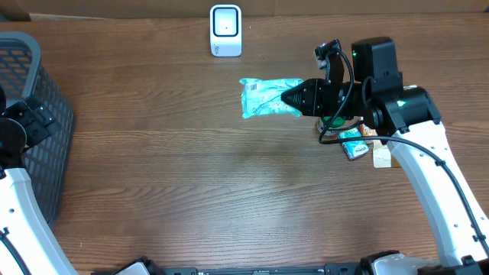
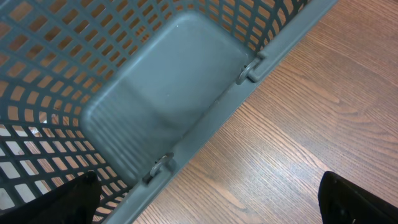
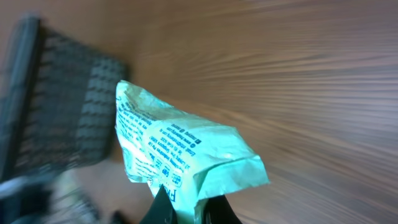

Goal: Scan the item barcode
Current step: 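Lift the teal packet and carry it toward the scanner, then hold the teal packet in front of the scanner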

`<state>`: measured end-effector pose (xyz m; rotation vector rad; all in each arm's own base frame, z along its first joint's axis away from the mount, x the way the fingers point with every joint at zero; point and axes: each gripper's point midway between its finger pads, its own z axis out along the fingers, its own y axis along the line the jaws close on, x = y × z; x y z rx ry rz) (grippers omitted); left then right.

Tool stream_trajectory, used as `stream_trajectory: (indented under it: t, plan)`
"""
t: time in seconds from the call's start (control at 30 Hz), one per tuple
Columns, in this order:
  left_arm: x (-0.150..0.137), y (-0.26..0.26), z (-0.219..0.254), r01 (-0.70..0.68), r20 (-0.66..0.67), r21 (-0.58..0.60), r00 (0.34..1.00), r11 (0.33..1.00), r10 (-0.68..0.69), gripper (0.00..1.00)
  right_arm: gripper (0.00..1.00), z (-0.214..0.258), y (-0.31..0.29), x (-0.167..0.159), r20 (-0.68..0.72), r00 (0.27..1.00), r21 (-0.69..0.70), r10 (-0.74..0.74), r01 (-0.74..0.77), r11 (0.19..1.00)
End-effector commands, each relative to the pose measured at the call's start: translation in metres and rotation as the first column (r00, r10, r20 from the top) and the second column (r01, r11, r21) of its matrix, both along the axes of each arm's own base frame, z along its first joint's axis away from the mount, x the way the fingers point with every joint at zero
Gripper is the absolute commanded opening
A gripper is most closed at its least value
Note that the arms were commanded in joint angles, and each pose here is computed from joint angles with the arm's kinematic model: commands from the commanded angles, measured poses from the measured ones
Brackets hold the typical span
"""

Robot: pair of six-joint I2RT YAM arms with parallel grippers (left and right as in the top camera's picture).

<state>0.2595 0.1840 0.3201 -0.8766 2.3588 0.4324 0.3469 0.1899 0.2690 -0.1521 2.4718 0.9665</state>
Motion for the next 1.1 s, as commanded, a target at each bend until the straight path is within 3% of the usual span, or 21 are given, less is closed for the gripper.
stream_trajectory:
  t: [0.0, 0.2, 0.3, 0.5, 0.73, 0.83, 0.93, 1.0, 1.07]
  plan:
    - [-0.001, 0.003, 0.003, 0.002, -0.006, 0.018, 1.0, 1.0, -0.001, 1.0, 0.04, 0.044, -0.016, 0.035, 0.195, 0.972, -0.155, -0.13, 0.161, 0.975]
    - [-0.001, 0.003, 0.003, 0.002, -0.006, 0.018, 1.0, 1.0, -0.001, 1.0, 0.04, 0.103, -0.017, 0.084, 0.46, 0.862, -0.275, -0.214, 0.368, 0.888]
    - [-0.001, 0.003, 0.003, 0.002, -0.006, 0.018, 1.0, 1.0, -0.001, 0.99, 0.04, 0.12, -0.018, 0.118, 0.649, 0.729, -0.369, -0.216, 0.551, 0.749]
    - [-0.001, 0.003, 0.003, 0.002, -0.006, 0.018, 1.0, 1.0, -0.001, 1.0, 0.04, 0.115, 0.015, 0.169, 0.824, 0.565, -0.459, -0.038, 0.707, 0.538]
    - [-0.001, 0.003, 0.003, 0.002, -0.006, 0.018, 1.0, 1.0, -0.001, 1.0, 0.04, 0.068, 0.06, 0.231, 0.838, 0.487, -0.542, 0.247, 0.692, 0.477]
    - [-0.001, 0.003, 0.003, 0.002, -0.006, 0.018, 1.0, 1.0, -0.001, 1.0, 0.04, 0.044, 0.08, 0.248, 0.795, 0.452, -0.605, 0.404, 0.643, 0.47]
    - [-0.001, 0.003, 0.003, 0.002, -0.006, 0.018, 1.0, 1.0, -0.001, 1.0, 0.04, 0.022, 0.087, 0.26, 0.723, 0.434, -0.672, 0.537, 0.624, 0.4]
    - [-0.001, 0.003, 0.003, 0.002, -0.006, 0.018, 1.0, 1.0, -0.001, 0.99, 0.04, 0.011, 0.087, 0.266, 0.699, 0.432, -0.686, 0.57, 0.628, 0.366]
    - [-0.001, 0.003, 0.003, 0.002, -0.006, 0.018, 1.0, 1.0, -0.001, 1.0, 0.04, 0.002, 0.089, 0.271, 0.702, 0.421, -0.686, 0.574, 0.618, 0.385]
